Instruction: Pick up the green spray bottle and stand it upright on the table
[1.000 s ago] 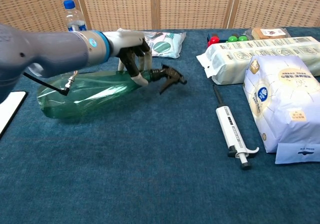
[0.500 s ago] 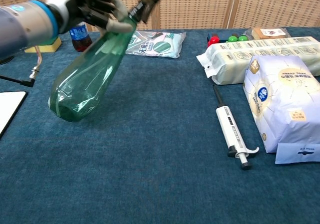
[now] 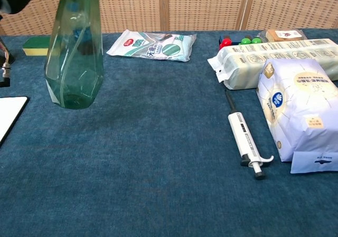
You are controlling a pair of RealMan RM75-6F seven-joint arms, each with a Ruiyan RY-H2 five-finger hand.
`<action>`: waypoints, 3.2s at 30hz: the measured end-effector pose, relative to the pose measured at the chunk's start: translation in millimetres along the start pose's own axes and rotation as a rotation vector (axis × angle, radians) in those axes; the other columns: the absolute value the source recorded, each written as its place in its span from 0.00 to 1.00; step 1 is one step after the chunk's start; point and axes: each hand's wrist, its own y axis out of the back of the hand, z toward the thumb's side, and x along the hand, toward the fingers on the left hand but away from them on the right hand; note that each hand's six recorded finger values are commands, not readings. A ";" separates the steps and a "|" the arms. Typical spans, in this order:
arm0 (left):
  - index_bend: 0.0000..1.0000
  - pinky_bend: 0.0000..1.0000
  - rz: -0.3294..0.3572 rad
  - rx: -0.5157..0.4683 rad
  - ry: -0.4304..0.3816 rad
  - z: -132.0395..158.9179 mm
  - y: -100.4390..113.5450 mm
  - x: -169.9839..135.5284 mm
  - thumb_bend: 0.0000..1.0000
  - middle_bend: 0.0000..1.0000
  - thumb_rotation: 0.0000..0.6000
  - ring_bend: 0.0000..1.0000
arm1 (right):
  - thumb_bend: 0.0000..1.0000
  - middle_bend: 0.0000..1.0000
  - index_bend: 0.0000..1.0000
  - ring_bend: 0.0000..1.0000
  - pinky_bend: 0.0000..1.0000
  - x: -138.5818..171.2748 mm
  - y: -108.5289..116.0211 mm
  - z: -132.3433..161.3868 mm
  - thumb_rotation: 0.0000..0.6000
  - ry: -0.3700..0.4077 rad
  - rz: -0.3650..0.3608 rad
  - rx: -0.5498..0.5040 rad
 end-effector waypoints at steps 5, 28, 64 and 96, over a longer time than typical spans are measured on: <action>0.51 0.58 0.017 -0.063 -0.033 -6.2 6.4 -11.1 0.32 0.51 1.00 0.47 | 0.35 0.26 0.14 0.06 0.14 -1.3 -0.7 1.3 1.00 0.002 0.004 -0.001; 0.50 0.60 0.060 -0.072 -0.165 -37.0 -0.1 -69.1 0.32 0.49 1.00 0.45 | 0.35 0.26 0.14 0.06 0.14 -12.4 -11.9 11.8 1.00 0.012 0.044 -0.008; 0.50 0.66 0.123 0.009 -0.199 -65.0 2.9 -144.4 0.32 0.48 1.00 0.44 | 0.35 0.26 0.13 0.06 0.14 -13.8 -13.9 21.0 1.00 0.025 0.054 -0.018; 0.40 0.60 0.156 0.039 -0.188 -61.1 16.2 -163.7 0.30 0.40 0.92 0.36 | 0.35 0.26 0.13 0.06 0.14 -13.0 -12.5 23.0 1.00 0.035 0.052 -0.028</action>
